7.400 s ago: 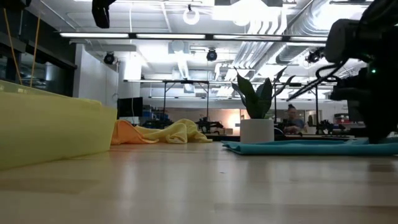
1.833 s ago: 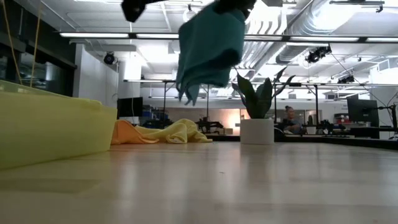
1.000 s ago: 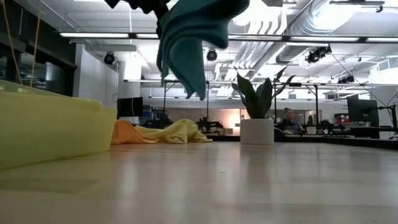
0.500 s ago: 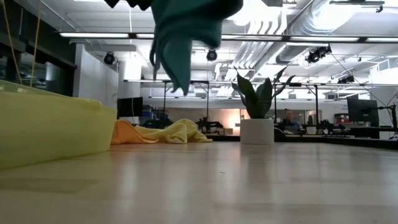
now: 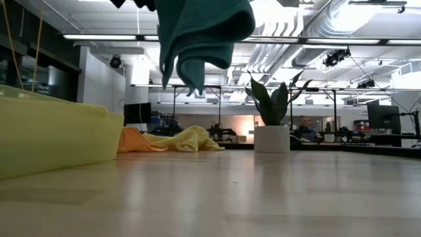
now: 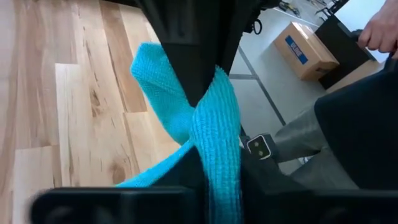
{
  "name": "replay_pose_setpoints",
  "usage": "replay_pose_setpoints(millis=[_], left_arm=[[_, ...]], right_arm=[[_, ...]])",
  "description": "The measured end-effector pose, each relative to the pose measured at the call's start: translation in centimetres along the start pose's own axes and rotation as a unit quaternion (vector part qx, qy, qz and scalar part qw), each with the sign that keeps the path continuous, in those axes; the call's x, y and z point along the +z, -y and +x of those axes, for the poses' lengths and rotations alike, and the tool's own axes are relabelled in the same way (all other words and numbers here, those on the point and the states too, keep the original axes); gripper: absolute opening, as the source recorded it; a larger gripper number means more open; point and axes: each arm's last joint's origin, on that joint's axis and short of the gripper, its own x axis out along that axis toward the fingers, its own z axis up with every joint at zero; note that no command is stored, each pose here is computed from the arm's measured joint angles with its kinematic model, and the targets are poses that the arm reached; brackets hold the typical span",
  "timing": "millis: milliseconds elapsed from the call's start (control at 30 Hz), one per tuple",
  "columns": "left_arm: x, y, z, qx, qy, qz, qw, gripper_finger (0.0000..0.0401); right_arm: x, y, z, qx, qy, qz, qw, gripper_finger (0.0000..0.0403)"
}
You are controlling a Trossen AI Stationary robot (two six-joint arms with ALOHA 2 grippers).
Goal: Fold microfiber towels
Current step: Stack the blue microfiber cloth on top of the yellow microfiber cloth
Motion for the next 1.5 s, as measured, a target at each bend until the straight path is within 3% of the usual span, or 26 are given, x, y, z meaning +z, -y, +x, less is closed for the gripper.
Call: replay_pose_setpoints(millis=[67, 233, 367, 500, 667, 1000, 1300, 1500], left_arm=[[-0.1, -0.2, -0.2, -0.004, -0.005, -0.006, 1.0, 0.0012], [-0.4, 0.1, -1.9, 0.017, -0.024, -0.023, 0.999, 0.0005], [-1.0, 1.0, -4.3, 0.032, -0.05, -0.031, 0.998, 0.0003], [-1.7, 2.6, -7.4, 0.041, -0.068, -0.048, 0.996, 0.0002], [-2.3, 5.8, -11.2, 0.032, -0.043, -0.086, 0.995, 0.0001], [-5.8, 10.3, -14.9, 0.103, -0.071, -0.186, 0.975, 0.0], [-8.2, 11.3, -13.7, 0.112, -0.069, -0.229, 0.964, 0.0], [-9.7, 11.2, -11.9, 0.076, -0.043, -0.238, 0.967, 0.0]], right_arm=[[0.0, 0.0, 0.0, -0.003, 0.0, 0.004, 1.0, 0.0001], [-0.1, 0.8, -1.2, -0.084, -0.003, 0.055, 0.995, 0.0031], [-0.4, 1.9, -3.4, -0.119, -0.001, 0.099, 0.988, 0.0096], [-1.0, 2.5, -5.8, -0.184, -0.011, 0.106, 0.977, 0.0165], [-1.8, 3.6, -7.6, -0.255, -0.032, 0.122, 0.959, 0.0216], [-2.7, 4.9, -7.8, -0.267, -0.066, 0.134, 0.952, 0.0227], [-2.7, 5.1, -7.9, -0.27, -0.065, 0.14, 0.95, 0.0226], [-2.7, 5.1, -7.9, -0.271, -0.06, 0.158, 0.948, 0.0226]])
